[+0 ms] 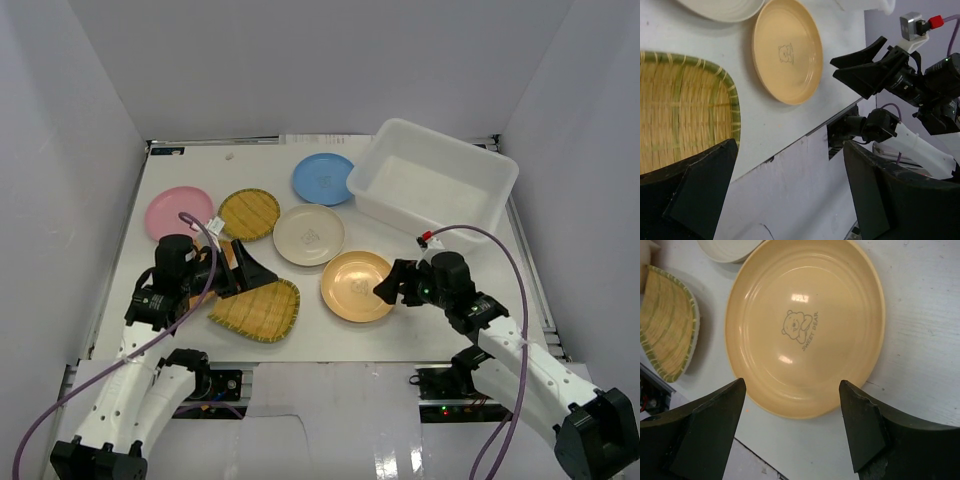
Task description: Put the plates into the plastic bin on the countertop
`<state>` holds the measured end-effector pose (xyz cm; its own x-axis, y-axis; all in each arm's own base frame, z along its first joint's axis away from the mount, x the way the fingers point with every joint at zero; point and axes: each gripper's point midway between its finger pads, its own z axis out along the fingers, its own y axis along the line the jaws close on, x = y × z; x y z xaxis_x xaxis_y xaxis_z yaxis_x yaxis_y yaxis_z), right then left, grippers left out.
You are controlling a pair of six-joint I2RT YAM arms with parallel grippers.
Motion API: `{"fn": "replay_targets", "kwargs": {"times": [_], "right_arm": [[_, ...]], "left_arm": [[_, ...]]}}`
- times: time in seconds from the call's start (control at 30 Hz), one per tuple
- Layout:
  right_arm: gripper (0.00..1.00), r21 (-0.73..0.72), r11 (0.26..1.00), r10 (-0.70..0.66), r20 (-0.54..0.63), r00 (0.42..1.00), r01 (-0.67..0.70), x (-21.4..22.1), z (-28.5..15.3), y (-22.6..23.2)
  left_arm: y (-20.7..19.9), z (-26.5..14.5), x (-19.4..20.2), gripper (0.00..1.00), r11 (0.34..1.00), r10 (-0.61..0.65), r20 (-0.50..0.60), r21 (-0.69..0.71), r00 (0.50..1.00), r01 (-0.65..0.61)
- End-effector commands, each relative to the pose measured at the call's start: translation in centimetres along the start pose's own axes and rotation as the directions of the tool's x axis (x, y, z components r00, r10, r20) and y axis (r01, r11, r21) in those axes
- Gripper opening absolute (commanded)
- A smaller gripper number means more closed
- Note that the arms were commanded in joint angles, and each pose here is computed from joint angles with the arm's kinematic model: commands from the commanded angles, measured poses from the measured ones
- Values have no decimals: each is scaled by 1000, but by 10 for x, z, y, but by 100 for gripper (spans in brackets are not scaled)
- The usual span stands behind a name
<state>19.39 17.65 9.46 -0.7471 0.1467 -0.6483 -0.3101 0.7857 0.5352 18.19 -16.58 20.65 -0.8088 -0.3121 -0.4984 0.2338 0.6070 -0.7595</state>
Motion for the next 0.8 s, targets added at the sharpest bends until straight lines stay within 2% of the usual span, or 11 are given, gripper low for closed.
{"fn": "replay_targets", "kwargs": {"times": [0.0,0.1,0.2,0.3,0.4,0.47,0.57,0.63,0.7,0.77], "right_arm": [[80,93,995,-26,91,995,17,-15,11,-12],[79,216,976,-58,134,989,28,-25,9,-30],[77,276,960,-95,177,980,43,-36,1,-38],[77,342,939,-112,206,972,36,-40,0,-52],[76,330,943,-87,144,986,35,-26,10,-53],[72,311,950,-65,126,990,23,-18,18,-54],[61,324,946,-60,98,993,25,-9,25,-60],[54,302,953,-58,94,994,27,-10,30,-57],[52,292,956,-54,76,996,30,-6,37,-57],[42,301,953,-48,58,997,28,-2,40,-60]], "left_arm": [[26,-3,35,98,975,-190,-97,-139,977,176],[53,-11,40,94,929,-222,-48,-313,974,196],[63,-31,17,90,881,-132,36,-455,991,134],[57,-26,1,88,890,-99,51,-442,994,111],[55,1,3,87,923,-142,19,-358,990,139],[61,16,-3,85,927,-142,19,-348,990,140],[64,31,-21,83,926,-101,34,-362,994,106],[58,39,-42,77,931,-57,81,-355,995,83],[55,53,-49,75,935,-44,73,-349,996,67],[54,65,-55,72,937,-31,78,-344,996,56]]}}
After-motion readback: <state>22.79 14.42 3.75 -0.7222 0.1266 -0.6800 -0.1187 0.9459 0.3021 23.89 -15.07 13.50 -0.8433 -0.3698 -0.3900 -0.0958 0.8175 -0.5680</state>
